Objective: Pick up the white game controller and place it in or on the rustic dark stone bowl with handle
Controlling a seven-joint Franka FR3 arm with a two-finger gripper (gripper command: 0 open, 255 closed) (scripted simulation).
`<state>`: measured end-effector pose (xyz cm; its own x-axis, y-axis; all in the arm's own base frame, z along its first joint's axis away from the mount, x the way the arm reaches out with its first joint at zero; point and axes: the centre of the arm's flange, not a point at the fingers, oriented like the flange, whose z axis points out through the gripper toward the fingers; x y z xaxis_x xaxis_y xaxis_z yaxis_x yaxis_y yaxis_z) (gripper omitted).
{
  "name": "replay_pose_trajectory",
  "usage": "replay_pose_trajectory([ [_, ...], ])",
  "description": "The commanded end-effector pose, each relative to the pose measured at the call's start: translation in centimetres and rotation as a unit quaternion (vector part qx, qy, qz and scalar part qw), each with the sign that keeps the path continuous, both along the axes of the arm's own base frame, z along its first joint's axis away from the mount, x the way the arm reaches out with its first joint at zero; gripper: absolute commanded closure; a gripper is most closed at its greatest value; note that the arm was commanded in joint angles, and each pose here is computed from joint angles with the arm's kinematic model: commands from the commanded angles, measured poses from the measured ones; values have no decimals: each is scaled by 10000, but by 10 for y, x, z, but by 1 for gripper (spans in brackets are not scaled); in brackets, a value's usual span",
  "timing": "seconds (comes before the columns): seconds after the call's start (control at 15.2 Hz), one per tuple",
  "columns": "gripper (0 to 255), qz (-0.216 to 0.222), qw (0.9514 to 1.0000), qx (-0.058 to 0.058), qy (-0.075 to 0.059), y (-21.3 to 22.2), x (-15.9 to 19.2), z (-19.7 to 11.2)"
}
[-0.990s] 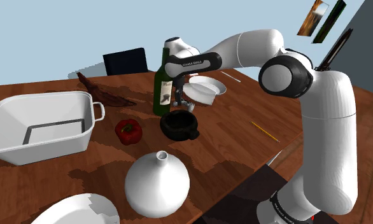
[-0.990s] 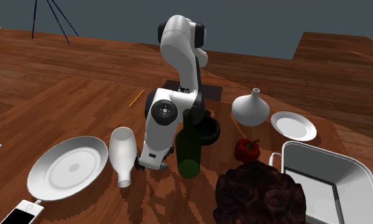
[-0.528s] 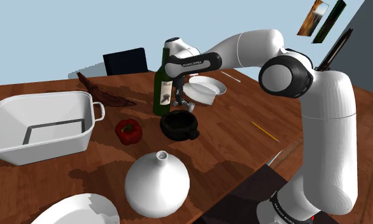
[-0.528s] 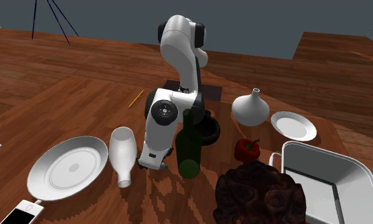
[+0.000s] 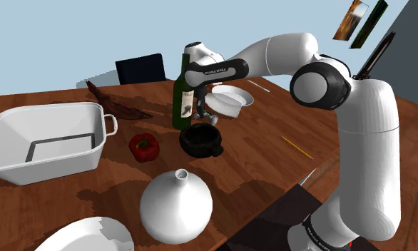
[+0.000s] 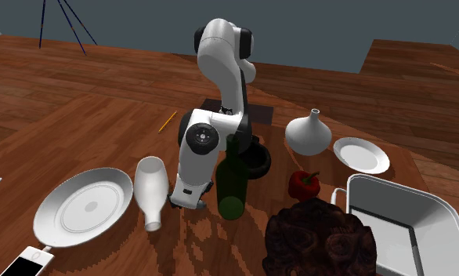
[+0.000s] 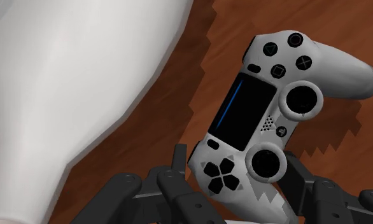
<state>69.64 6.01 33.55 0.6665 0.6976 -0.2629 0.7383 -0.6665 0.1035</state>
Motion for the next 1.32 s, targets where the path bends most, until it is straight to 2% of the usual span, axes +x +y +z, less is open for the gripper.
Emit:
replay_pose_trajectory([
  [0.0,255,2,10000,1,1,0,0,5],
  [1.25,255,2,10000,1,1,0,0,105],
])
